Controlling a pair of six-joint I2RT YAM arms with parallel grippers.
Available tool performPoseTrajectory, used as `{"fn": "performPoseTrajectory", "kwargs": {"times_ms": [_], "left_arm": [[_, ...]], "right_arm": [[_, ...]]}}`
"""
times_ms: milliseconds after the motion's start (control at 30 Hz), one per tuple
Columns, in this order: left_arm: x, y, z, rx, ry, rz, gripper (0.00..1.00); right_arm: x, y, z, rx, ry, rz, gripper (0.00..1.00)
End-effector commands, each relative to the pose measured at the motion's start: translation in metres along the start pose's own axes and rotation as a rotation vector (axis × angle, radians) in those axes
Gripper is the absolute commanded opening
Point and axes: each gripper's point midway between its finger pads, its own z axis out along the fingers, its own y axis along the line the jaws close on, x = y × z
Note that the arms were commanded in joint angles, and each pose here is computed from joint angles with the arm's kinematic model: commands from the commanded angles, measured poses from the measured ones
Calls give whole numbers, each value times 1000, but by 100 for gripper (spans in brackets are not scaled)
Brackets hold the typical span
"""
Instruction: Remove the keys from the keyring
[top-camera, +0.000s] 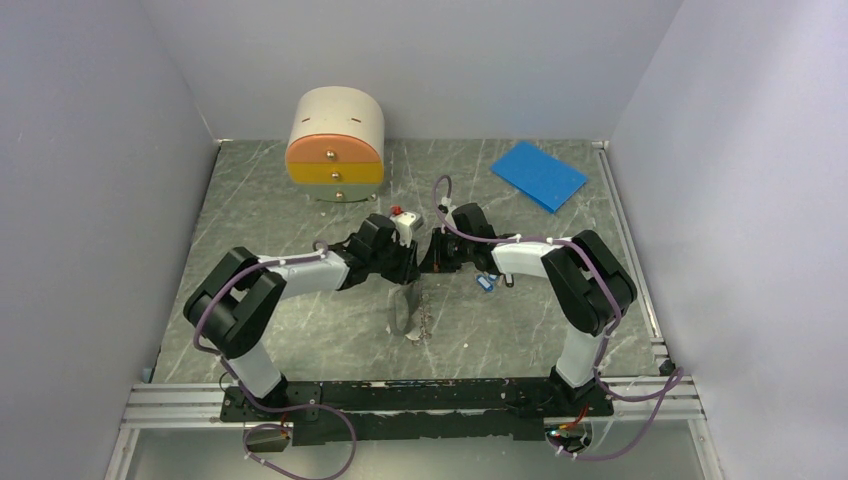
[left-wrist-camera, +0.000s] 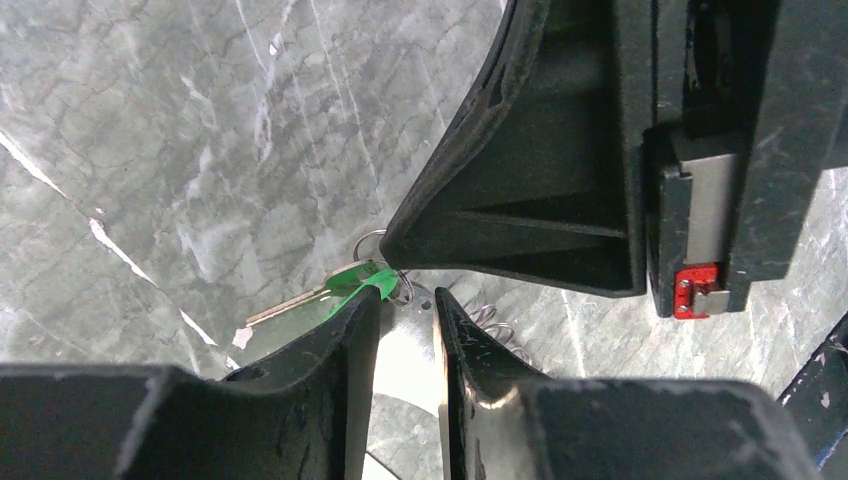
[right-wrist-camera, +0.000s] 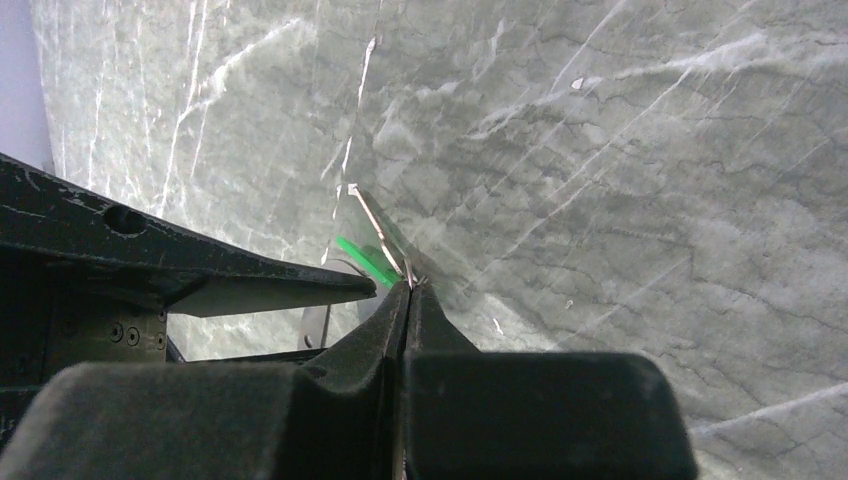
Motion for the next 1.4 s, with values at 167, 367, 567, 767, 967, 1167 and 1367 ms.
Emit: {"fn": "performPoseTrajectory", "kwargs": {"times_ms": [167, 367, 567, 767, 967, 1167, 1367], "left_arm": [[-15, -7, 8, 21, -24, -11, 32], [-8, 1, 11, -19, 9, -15, 32], [-5, 4, 13, -30, 11, -20, 31], [-6, 4, 8, -33, -4, -9, 31], [-11, -5, 3, 23, -65, 28, 34], [-13, -13, -2, 81, -125, 81, 36], [-17, -22, -4, 123, -176, 134, 38]], "right_arm": [[-13, 14, -6, -32, -36, -34, 0], [-12, 13, -8, -35, -31, -54, 0], [-12, 20, -9, -70, -28, -54, 0], [-13, 20, -13, -46, -27, -20, 0], [-16, 13, -18, 29, -31, 44, 0], [-19, 12, -19, 53, -36, 67, 0], [-21, 15, -19, 49, -38, 66, 0]]}}
